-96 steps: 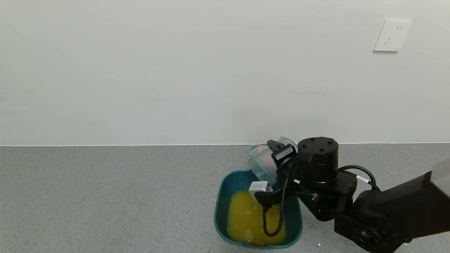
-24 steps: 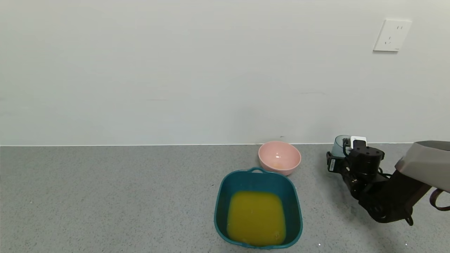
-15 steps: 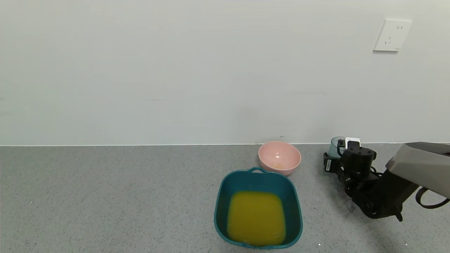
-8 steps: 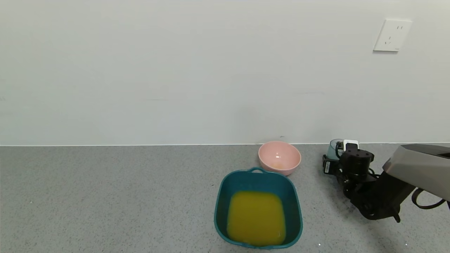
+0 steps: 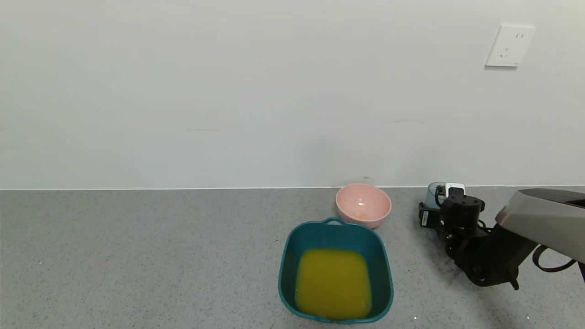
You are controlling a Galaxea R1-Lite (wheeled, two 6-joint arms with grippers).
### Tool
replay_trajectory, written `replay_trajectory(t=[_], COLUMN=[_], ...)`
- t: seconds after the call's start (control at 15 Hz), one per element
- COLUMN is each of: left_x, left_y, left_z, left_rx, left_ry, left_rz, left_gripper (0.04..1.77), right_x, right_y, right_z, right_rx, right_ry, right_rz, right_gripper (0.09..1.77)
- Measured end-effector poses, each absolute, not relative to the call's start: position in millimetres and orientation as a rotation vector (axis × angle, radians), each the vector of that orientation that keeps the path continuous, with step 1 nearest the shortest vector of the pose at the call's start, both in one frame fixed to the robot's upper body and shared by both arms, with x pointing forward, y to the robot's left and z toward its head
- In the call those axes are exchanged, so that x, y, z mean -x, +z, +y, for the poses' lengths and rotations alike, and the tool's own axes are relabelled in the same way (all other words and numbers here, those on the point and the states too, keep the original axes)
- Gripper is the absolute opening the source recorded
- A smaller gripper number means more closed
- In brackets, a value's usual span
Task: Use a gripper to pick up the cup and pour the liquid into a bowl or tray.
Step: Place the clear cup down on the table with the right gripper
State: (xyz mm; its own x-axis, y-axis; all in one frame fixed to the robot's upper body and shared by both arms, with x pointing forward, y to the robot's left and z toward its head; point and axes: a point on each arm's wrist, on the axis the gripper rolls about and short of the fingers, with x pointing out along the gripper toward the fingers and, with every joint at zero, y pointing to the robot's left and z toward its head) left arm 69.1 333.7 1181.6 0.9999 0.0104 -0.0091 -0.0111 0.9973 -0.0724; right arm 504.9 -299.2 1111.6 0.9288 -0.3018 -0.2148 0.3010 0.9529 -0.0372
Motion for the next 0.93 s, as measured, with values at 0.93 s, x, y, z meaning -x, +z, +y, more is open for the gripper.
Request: replay_trajectory(t=[0.93], left_x=[-69.1], left_y=[1181.6], left_z=[333.7], left_rx=[0.073], left_ry=[0.011], left_rz=[0.009], left_gripper=[1.72], right_x=[-472.2], right_y=[1135.4], right_z=[-296.2], right_rx=[0.017], right_ry=[-0.235], right_rz=[0.308], right_gripper=[1.65])
